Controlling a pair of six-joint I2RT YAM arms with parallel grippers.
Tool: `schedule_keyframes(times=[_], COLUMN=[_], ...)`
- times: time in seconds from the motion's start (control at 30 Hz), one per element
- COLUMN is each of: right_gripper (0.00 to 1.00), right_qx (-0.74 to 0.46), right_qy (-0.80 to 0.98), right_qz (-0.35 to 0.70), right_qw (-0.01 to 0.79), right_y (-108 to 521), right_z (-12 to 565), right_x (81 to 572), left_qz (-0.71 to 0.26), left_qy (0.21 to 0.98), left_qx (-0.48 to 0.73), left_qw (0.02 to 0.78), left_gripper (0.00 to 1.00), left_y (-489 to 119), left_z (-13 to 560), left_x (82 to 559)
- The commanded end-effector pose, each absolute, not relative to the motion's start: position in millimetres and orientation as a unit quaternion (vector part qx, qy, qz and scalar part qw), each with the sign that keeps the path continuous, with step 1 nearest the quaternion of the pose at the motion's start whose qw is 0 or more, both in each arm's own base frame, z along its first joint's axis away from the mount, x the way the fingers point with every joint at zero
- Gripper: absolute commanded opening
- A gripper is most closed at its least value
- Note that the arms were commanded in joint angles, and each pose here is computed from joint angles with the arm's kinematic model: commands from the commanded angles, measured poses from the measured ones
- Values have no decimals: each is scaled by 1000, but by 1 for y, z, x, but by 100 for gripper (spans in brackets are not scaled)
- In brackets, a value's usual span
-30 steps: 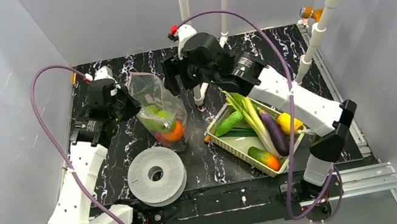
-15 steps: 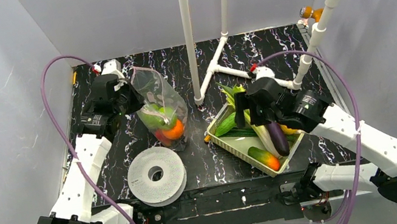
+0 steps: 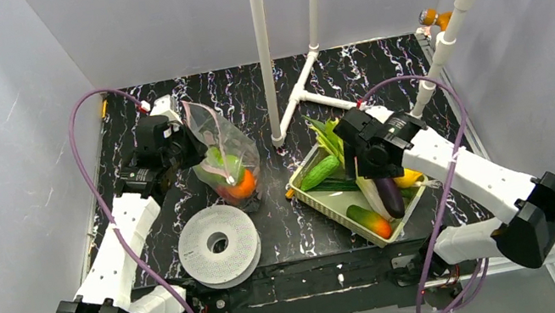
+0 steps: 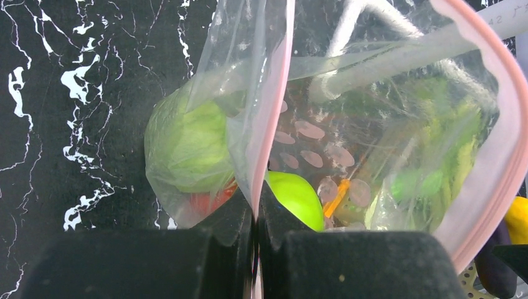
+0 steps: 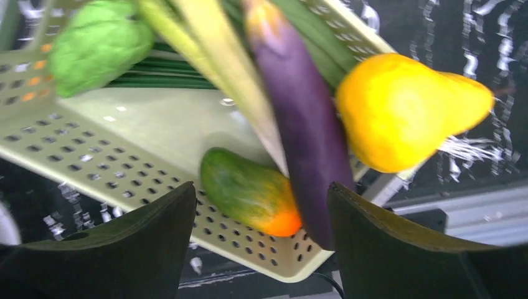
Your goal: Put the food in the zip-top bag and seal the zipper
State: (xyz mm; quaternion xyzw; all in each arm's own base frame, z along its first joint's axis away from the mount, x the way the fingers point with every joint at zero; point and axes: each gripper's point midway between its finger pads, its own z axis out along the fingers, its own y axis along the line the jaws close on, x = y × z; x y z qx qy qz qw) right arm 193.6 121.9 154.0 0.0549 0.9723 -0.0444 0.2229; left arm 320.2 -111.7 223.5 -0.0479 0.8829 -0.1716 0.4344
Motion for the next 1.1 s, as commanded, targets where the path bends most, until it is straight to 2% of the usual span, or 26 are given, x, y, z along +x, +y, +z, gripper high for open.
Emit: schedule_keyframes(times=[0.0,0.17,0.33,0.57,1.07], right_gripper=[82,89,88,83,76], right_qx=[40,87,166,273,301], right_qy=[952,935,926,891,899], right_qz=[103,163,150,222,163], right_qw=[286,304,302,287,272], right_y=[171,205,217,234,218], right_z=[180,179,161,129,80], right_x=[213,239,265,284,286], left_qz=[-172,-173,-171,-170,-175], left_qy=[879,880,881,880,879], left_qx=[-36,-37,-37,-36,-35], left_qw=[443,441,440,443,443], left_gripper=[0,0,0,0,0], left_y=[-112,-113,-112,-112,-114], left_z=[226,222,220,221,221], left_x=[321,323,324,324,323])
